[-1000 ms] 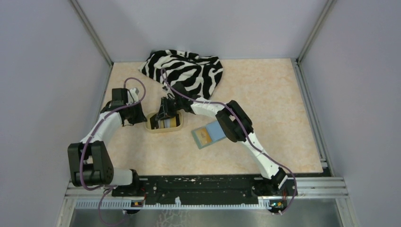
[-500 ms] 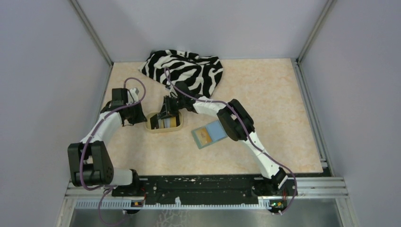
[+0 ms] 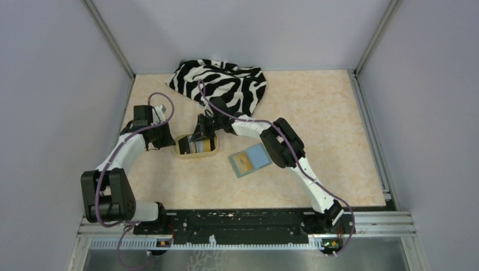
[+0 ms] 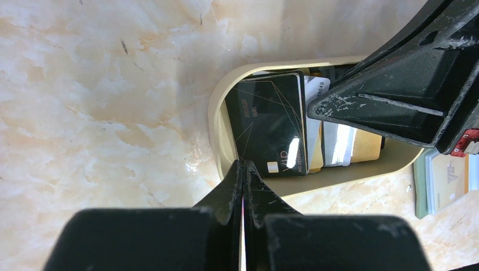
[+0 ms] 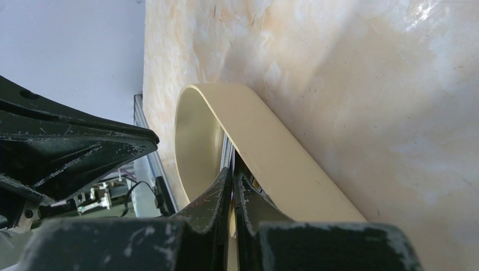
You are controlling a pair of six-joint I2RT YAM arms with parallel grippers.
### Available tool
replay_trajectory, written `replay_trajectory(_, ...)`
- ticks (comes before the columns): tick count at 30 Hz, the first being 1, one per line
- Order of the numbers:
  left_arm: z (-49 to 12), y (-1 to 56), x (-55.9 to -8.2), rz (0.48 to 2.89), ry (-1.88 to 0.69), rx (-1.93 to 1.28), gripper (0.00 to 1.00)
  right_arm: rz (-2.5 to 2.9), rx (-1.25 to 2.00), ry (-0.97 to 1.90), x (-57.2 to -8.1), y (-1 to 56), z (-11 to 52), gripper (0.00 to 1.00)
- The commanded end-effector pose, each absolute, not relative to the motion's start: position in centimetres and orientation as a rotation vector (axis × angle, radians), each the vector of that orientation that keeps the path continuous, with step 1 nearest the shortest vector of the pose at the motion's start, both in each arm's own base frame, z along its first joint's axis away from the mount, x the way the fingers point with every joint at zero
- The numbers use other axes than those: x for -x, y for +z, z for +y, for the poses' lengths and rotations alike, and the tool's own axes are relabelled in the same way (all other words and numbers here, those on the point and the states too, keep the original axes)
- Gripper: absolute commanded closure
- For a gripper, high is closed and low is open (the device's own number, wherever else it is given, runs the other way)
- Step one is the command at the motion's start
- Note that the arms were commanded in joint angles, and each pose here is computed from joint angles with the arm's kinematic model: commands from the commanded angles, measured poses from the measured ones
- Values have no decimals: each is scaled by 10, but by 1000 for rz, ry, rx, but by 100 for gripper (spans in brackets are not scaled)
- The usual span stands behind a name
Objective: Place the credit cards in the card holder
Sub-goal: Pick up the credit card from the storage box.
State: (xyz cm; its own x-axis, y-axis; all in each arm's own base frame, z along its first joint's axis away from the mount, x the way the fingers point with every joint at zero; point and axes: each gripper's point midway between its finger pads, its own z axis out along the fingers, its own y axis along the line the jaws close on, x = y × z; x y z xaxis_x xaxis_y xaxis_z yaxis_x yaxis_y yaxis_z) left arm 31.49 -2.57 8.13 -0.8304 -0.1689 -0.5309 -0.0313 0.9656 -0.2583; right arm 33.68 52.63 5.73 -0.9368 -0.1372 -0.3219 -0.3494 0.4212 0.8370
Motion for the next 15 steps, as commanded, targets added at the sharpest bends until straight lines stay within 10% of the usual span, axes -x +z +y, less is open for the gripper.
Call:
replay_trajectory(1, -22, 88, -314, 2518, -303, 132, 100, 2282, 489, 1545, -348, 130, 527, 99)
replay_trajectory(15, -21, 102, -318, 2458, -293, 119, 98, 2237, 537, 1379, -355, 160, 509, 100)
